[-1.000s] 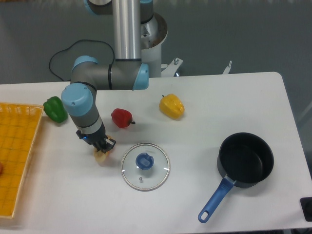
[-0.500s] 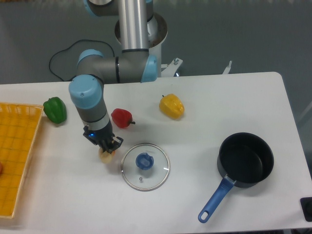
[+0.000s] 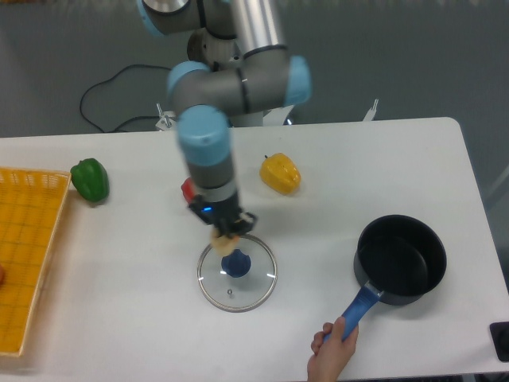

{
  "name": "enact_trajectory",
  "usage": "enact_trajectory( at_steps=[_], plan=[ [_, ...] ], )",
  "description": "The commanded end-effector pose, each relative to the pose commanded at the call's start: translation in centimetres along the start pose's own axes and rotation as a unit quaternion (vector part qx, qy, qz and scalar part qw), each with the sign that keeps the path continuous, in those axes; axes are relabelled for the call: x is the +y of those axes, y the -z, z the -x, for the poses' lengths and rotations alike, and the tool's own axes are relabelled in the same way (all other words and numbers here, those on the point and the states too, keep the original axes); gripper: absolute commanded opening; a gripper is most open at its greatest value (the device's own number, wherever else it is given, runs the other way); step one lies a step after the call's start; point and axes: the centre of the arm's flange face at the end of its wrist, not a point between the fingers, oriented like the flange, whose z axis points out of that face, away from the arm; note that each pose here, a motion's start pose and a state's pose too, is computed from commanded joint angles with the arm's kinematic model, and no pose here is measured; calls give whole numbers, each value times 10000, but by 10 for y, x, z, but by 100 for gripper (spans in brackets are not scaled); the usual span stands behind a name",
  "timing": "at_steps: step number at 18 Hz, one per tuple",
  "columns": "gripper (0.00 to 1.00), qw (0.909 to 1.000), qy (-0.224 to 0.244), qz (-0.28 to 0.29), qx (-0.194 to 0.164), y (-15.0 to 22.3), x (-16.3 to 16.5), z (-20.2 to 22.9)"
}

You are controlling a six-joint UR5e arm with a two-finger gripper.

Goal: Pick up the bread

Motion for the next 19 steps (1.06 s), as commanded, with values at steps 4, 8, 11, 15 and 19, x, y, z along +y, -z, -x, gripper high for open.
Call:
enact_trajectory(
  at_steps=[4,8,11,15,19],
  plan=[
    [0,9992,-382,96,51,6,39,48],
    [0,9967,-736,223,256,8,73,79],
    [0,9962,-767,278,290,9,80,84],
    [0,9959,-805,287,311,6,77,79],
    [0,9958,-820,274,302,8,76,77]
  ],
)
